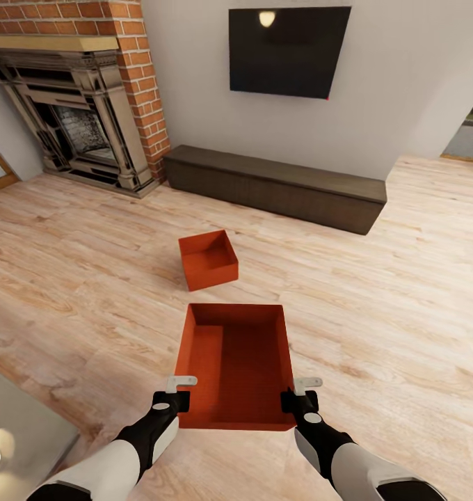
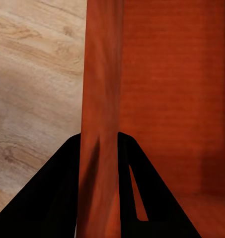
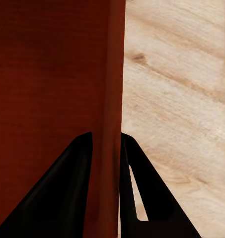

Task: Move the two storage containers from the living room to the garage. In the garage, place one container on the floor and stack the other container on top of it (either order is fine).

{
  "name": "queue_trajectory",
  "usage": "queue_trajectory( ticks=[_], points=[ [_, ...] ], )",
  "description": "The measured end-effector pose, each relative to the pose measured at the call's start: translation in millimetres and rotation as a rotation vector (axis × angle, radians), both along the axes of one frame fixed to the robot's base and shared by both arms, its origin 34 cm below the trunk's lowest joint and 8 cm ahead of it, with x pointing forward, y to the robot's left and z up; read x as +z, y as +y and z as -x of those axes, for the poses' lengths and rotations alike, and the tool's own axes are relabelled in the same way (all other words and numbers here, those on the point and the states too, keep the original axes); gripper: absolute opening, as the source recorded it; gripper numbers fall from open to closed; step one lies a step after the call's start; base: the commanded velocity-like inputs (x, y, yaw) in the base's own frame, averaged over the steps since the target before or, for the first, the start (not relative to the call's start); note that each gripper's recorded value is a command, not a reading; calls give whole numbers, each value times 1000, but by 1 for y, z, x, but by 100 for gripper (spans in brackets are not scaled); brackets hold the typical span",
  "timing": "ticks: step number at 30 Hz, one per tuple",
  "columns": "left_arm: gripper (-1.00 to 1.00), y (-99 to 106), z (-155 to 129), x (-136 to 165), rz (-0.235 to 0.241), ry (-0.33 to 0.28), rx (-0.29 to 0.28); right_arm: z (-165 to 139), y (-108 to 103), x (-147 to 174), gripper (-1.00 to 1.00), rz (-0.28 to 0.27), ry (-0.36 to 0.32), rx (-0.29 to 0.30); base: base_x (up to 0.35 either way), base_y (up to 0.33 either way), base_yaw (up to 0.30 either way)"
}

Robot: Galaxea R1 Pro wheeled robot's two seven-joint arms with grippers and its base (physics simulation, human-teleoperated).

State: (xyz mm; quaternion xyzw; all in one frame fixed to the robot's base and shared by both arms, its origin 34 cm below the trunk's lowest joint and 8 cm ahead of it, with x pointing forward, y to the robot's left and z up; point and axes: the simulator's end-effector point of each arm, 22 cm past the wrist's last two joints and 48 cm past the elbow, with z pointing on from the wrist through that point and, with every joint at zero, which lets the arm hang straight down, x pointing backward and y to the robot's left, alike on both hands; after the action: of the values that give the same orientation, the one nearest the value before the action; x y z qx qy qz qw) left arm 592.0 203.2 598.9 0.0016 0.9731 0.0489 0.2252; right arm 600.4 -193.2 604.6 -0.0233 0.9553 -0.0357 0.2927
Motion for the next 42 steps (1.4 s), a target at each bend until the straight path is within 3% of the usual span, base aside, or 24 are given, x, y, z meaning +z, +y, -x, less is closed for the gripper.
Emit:
queue_trajectory(
  ticks=[16, 42],
  points=[
    [-100, -1, -8, 10, -1, -22, 0, -8, -1, 10, -100, -1, -22, 0, 0, 0, -91],
    [-100, 0, -17, 23, -1, -50, 0, -17, 0, 23, -100, -1, -49, 0, 0, 0, -3]
  ],
)
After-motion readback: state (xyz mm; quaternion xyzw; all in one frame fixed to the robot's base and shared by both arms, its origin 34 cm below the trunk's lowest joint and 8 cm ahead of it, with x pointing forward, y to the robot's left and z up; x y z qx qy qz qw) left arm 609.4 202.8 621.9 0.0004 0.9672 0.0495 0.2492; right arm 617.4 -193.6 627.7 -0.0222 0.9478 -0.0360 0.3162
